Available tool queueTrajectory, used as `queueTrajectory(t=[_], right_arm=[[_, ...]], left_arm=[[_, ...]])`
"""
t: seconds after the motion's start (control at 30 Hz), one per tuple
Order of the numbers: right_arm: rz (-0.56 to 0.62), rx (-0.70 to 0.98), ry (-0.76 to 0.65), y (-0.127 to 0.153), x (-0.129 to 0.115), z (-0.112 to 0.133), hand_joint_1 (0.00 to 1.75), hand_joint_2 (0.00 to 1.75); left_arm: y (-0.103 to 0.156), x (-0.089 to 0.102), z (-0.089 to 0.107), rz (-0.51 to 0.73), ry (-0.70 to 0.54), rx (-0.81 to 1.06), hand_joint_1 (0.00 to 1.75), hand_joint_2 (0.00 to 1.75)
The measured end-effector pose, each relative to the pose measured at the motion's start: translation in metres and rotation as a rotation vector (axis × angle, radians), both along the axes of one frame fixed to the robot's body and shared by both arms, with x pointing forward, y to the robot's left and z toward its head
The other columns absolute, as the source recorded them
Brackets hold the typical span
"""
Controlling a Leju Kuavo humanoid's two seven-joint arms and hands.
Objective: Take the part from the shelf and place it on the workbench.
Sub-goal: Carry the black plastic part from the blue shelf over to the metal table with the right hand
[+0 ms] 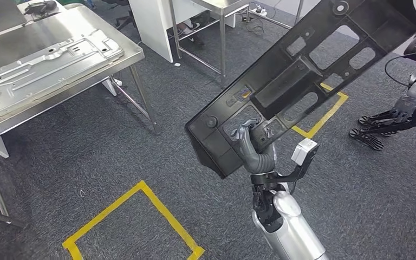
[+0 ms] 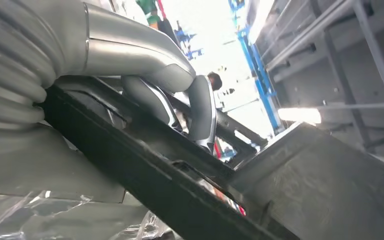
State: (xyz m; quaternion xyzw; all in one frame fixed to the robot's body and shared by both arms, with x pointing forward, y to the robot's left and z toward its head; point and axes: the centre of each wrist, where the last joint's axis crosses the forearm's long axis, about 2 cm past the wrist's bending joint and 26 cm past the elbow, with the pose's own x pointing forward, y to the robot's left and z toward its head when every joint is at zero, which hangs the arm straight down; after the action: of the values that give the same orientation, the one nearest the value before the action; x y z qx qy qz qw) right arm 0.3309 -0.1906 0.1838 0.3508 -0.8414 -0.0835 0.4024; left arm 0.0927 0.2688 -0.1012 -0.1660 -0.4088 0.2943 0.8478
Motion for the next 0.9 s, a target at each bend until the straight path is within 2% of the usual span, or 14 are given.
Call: queueTrajectory(t=[0.07,0.23,0.4,0.6,0.9], right_arm=[[-0.003,0.001,0.01,-0.002,-0.001,-0.001,1.75,1.75],[-0.027,0.002,0.038,-0.009,-0.001,-0.003,1.75,1.75],[-0.047,-0.032,0.038,-0.015,0.001,0.001,1.75,1.75],[-0.04,-0.037,-0.005,-0.016,0.005,0.003,1.75,1.75],[-0.015,-0.013,-0.059,-0.013,0.012,0.0,1.75,1.75]], left_arm=[[-0.001,0.001,0.0,0.004,0.014,-0.004,0.0,0.0],[-0.008,-0.014,-0.002,0.016,0.047,-0.028,0.0,0.0],[-0.017,-0.013,-0.002,-0.001,0.096,-0.022,0.0,0.0],[-0.016,0.014,0.003,0.036,0.078,0.039,0.0,0.0],[-0.01,0.032,0.007,0.025,0.022,0.057,0.0,0.0]])
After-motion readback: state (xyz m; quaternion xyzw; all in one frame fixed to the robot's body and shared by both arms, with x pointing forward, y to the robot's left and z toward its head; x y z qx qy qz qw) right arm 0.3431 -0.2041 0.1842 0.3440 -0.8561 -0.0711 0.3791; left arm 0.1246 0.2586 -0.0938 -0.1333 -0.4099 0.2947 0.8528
